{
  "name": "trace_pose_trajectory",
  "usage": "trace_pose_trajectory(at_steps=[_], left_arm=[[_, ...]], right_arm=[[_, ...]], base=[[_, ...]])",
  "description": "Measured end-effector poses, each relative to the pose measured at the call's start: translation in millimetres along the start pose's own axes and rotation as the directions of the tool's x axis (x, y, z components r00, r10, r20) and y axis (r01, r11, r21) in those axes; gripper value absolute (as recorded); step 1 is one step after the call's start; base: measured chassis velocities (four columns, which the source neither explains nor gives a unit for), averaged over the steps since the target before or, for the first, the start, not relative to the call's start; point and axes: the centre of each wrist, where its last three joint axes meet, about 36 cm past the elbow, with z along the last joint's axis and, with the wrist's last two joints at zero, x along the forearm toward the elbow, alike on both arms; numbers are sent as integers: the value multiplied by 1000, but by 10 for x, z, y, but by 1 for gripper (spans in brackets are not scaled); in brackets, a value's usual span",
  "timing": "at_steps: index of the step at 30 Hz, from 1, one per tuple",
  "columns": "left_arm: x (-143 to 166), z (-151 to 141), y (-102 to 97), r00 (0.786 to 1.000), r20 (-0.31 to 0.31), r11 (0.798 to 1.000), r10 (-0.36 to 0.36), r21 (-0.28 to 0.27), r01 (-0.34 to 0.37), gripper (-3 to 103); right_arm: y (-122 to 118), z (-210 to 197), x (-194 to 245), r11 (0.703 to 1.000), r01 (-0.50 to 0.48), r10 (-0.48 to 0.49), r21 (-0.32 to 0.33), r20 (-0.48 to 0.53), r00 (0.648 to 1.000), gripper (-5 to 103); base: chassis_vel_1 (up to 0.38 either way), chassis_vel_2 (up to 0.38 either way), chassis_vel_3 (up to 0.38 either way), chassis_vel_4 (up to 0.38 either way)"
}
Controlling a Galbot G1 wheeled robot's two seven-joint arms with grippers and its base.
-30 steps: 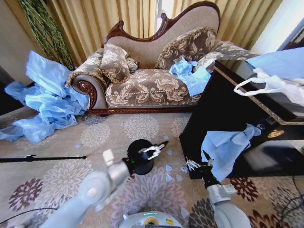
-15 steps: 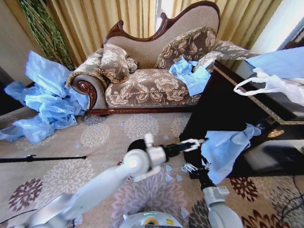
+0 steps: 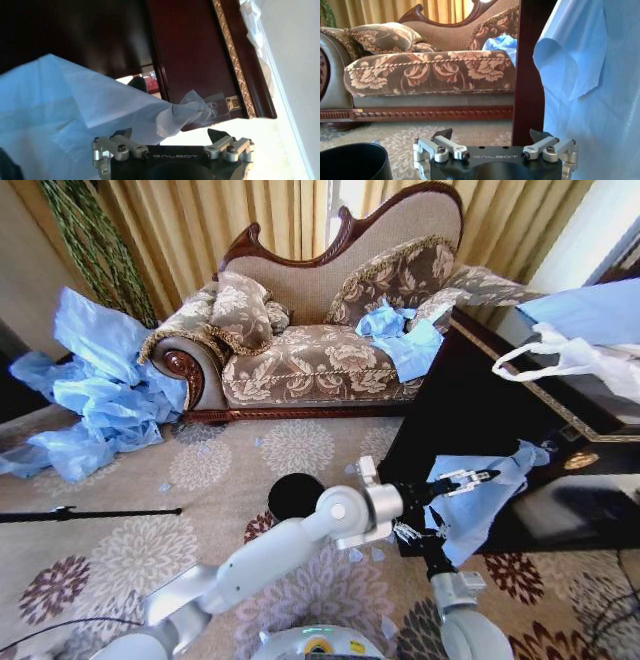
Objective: Place a garbage bag over the trash bin.
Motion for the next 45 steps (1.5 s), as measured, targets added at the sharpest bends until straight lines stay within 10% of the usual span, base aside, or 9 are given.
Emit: trace_pose_trajectory(at_steps=[11, 37, 45], left_arm=[[-314, 62, 6, 1000, -2, 1000, 8, 23, -8, 96], [-469, 141, 96, 999, 34, 999, 11, 40, -13, 2], [-452, 165, 52, 998, 29, 998, -61, 34, 60, 0]], right_arm=[[-87, -34, 33, 1000, -7, 7, 18, -2, 1000, 100], [-50, 25, 22, 1000, -6, 7, 9, -18, 1000, 100], [-53, 43, 32, 1000, -8, 8, 11, -21, 1000, 100]], base=[[0, 0, 0, 0], [0, 0, 0, 0], [0, 0, 0, 0]])
